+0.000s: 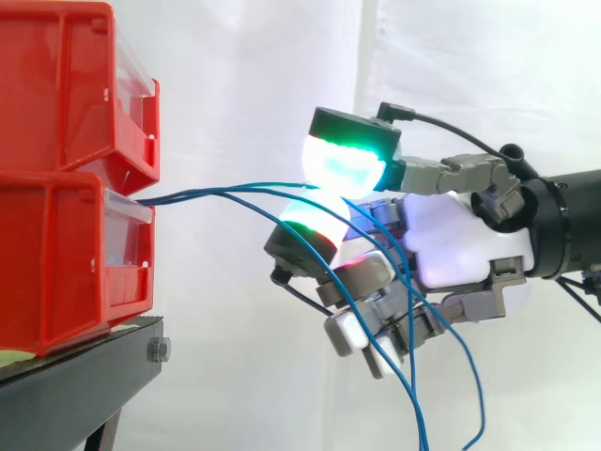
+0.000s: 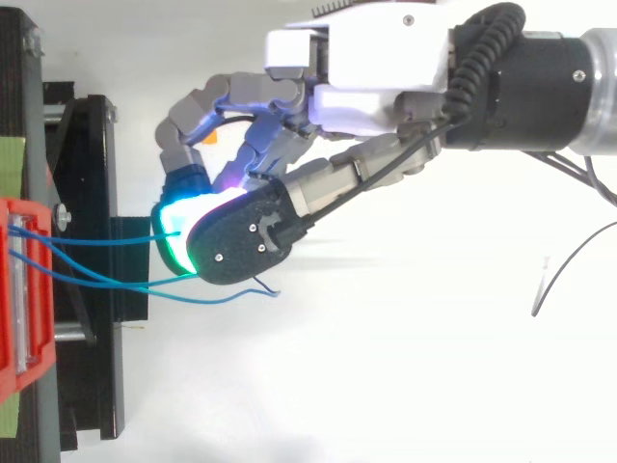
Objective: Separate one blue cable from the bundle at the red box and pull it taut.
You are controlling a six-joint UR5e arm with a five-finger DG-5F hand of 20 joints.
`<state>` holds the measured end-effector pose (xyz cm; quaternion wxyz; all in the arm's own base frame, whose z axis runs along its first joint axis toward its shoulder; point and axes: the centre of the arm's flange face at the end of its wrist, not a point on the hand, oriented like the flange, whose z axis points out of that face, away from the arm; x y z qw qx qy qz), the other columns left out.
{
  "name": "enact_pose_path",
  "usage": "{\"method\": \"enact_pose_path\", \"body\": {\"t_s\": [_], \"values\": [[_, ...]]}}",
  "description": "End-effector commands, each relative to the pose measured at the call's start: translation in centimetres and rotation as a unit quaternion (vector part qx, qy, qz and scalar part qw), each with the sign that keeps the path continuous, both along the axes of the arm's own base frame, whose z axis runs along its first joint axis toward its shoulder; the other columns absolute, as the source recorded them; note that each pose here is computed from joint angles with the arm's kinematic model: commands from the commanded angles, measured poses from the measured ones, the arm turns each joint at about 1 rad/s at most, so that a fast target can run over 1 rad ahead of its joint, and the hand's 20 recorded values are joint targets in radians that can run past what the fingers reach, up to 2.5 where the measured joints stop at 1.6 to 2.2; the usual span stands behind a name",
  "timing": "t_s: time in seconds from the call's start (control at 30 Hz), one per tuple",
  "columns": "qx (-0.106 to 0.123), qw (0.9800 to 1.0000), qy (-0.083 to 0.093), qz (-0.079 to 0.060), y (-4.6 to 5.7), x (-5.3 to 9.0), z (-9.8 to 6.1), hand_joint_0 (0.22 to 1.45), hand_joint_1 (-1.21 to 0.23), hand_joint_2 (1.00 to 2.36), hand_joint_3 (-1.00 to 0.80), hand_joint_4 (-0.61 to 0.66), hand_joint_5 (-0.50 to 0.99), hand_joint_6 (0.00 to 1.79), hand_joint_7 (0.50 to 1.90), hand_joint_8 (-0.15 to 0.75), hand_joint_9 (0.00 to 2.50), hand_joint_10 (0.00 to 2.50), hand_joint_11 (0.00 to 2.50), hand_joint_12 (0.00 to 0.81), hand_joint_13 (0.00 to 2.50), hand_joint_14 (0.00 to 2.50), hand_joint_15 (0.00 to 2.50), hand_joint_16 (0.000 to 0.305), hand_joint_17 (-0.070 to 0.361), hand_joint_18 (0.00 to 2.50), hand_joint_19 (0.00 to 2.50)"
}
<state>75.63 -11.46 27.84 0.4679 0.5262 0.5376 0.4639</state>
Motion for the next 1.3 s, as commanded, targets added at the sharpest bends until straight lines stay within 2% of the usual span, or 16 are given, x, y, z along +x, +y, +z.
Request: {"method": "enact_pose_path", "body": {"t_s": [0.0,0.07,0.2,0.3,0.33,0.37,0.47,0.67,0.8,0.87,0.9,1.0,1.07,1.27], "values": [[-0.012,0.9998,0.014,0.002,-0.10,-0.57,0.53,0.58,-0.66,1.02,-0.20,-0.08,-0.11,0.83,1.22,0.288,0.76,0.26,1.62,0.347,0.87,0.02,0.88,0.037,0.082,0.75,0.62],[-0.012,0.9996,0.023,0.002,-0.21,-0.86,0.41,0.58,-0.66,1.02,-0.20,-0.09,-0.11,0.83,1.22,0.283,0.69,0.27,1.60,0.341,0.87,0.02,0.91,0.037,0.082,0.73,0.62],[-0.011,0.9997,0.024,0.002,-0.21,-0.86,0.41,0.58,-0.66,1.02,-0.21,-0.09,-0.11,0.83,1.22,0.287,0.66,0.12,1.58,0.340,0.86,0.02,0.92,0.037,0.082,0.72,0.62],[-0.010,0.9997,0.023,0.000,-0.35,-0.86,0.42,0.58,-0.66,1.02,-0.21,-0.09,-0.11,0.83,1.21,0.287,0.65,0.11,1.57,0.337,0.86,0.02,0.92,0.036,0.082,0.72,0.62],[-0.010,0.9997,0.023,0.000,-0.35,-0.86,0.42,0.59,-0.66,1.02,-0.21,-0.09,-0.11,0.83,1.21,0.294,0.64,0.00,1.52,0.341,0.86,0.02,0.89,0.036,0.081,0.72,0.62],[-0.010,0.9997,0.023,-0.001,-0.47,-0.88,0.42,0.59,-0.66,1.02,-0.21,-0.09,-0.11,0.83,1.21,0.297,0.60,0.01,1.35,0.342,0.84,0.02,0.86,0.036,0.081,0.73,0.62],[-0.010,0.9997,0.021,-0.003,-0.81,-0.90,0.45,0.59,-0.66,1.02,-0.21,-0.09,-0.11,0.83,1.20,0.299,0.58,0.01,1.23,0.344,0.84,0.02,0.83,0.036,0.080,0.73,0.62],[-0.010,0.9997,0.021,-0.003,-1.01,-0.94,0.45,0.59,-0.66,1.02,-0.20,-0.08,-0.11,0.83,1.21,0.309,0.62,0.01,1.23,0.333,0.84,0.02,0.81,0.034,0.077,0.76,0.61],[0.000,0.9998,0.021,-0.004,-0.99,-0.94,0.45,0.59,-0.66,1.02,-0.20,-0.07,-0.11,0.83,1.20,0.315,0.64,0.01,1.26,0.314,0.87,0.02,0.76,0.030,0.068,0.80,0.53],[0.010,0.9997,0.024,0.000,-0.89,-1.02,0.29,0.60,-0.67,1.02,-0.20,-0.07,-0.11,0.83,1.20,0.314,0.68,0.01,1.33,0.298,0.87,0.02,0.69,0.027,0.062,0.80,0.43],[0.017,0.9996,0.024,0.006,-0.64,-1.02,0.23,0.60,-0.66,1.02,-0.20,-0.06,-0.11,0.83,1.20,0.315,0.70,0.01,1.36,0.294,0.87,0.02,0.68,0.027,0.061,0.80,0.41],[0.018,0.9995,0.024,0.009,-0.67,-1.04,0.23,0.60,-0.67,1.02,-0.20,-0.06,-0.11,0.83,1.21,0.307,0.74,0.00,1.50,0.287,0.87,0.02,0.68,0.026,0.058,0.83,0.41],[0.018,0.9995,0.025,0.009,-0.68,-1.08,0.15,0.61,-0.67,1.02,-0.20,-0.06,-0.11,0.83,1.20,0.301,0.76,0.00,1.55,0.284,0.92,0.02,0.75,0.026,0.059,0.85,0.42],[0.018,0.9995,0.025,0.009,-0.69,-1.07,0.16,0.61,-0.67,1.02,-0.20,-0.05,-0.11,0.83,1.21,0.303,0.78,0.31,1.53,0.286,1.01,0.02,0.98,0.028,0.063,0.90,0.53]]}}
